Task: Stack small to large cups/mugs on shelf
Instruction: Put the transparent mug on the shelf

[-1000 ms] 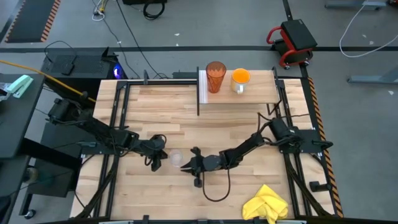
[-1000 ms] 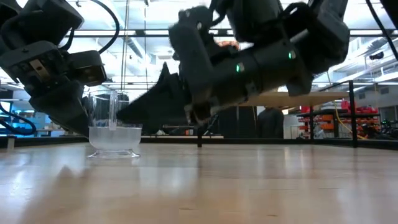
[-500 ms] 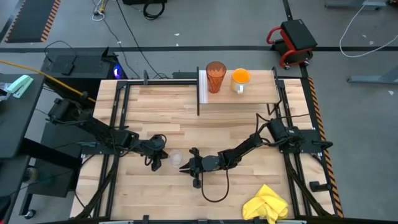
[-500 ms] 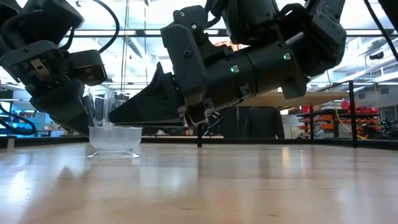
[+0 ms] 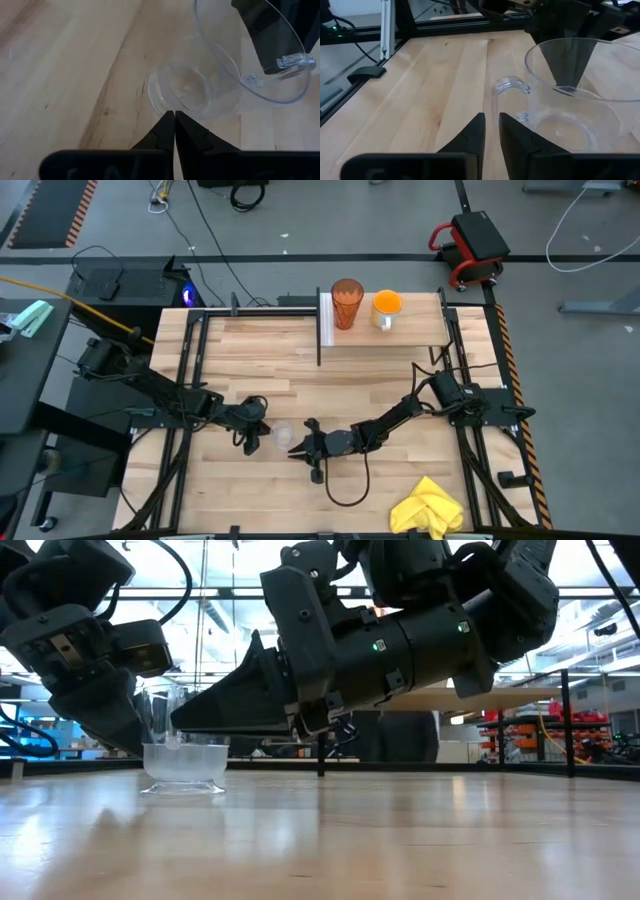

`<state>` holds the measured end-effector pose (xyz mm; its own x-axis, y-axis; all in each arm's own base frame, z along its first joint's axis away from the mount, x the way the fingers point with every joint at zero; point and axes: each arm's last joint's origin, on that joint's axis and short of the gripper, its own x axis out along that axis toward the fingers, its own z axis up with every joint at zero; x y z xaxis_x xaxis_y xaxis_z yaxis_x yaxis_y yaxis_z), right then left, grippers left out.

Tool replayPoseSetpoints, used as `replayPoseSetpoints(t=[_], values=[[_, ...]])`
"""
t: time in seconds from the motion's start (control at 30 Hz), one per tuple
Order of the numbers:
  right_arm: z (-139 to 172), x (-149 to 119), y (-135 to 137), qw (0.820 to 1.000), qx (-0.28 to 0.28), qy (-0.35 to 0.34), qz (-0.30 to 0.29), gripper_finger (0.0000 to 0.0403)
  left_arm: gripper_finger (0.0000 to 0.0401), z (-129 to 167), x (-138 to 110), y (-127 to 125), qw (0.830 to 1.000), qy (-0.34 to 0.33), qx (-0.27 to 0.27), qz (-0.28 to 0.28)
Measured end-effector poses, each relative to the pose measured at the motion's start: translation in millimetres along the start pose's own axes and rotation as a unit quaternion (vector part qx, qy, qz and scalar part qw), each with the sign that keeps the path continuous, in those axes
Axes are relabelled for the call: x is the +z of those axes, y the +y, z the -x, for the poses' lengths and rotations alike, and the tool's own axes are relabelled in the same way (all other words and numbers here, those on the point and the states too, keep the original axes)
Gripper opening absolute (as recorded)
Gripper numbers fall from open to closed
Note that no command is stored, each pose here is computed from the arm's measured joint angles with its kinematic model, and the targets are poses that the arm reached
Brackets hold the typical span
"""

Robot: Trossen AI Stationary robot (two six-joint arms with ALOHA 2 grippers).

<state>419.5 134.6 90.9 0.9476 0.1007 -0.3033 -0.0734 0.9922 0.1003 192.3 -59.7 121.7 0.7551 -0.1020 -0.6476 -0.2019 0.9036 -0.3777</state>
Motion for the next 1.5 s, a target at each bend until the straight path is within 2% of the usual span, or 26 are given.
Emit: replayPoseSetpoints(t=[1.2, 1.5], values=[[-7.6, 16.4, -3.5, 1.000, 0.008, -0.021, -0.003, 0.0062, 0.0024, 0.0, 0.8, 0.3, 1.000, -0.009, 0.007, 0.001], [-11.1, 18.2, -5.3, 1.000, 0.003, 0.004, -0.006, 0.0061, 0.0019, 0.0, 0.8, 0.3, 1.000, -0.009, 0.007, 0.001]])
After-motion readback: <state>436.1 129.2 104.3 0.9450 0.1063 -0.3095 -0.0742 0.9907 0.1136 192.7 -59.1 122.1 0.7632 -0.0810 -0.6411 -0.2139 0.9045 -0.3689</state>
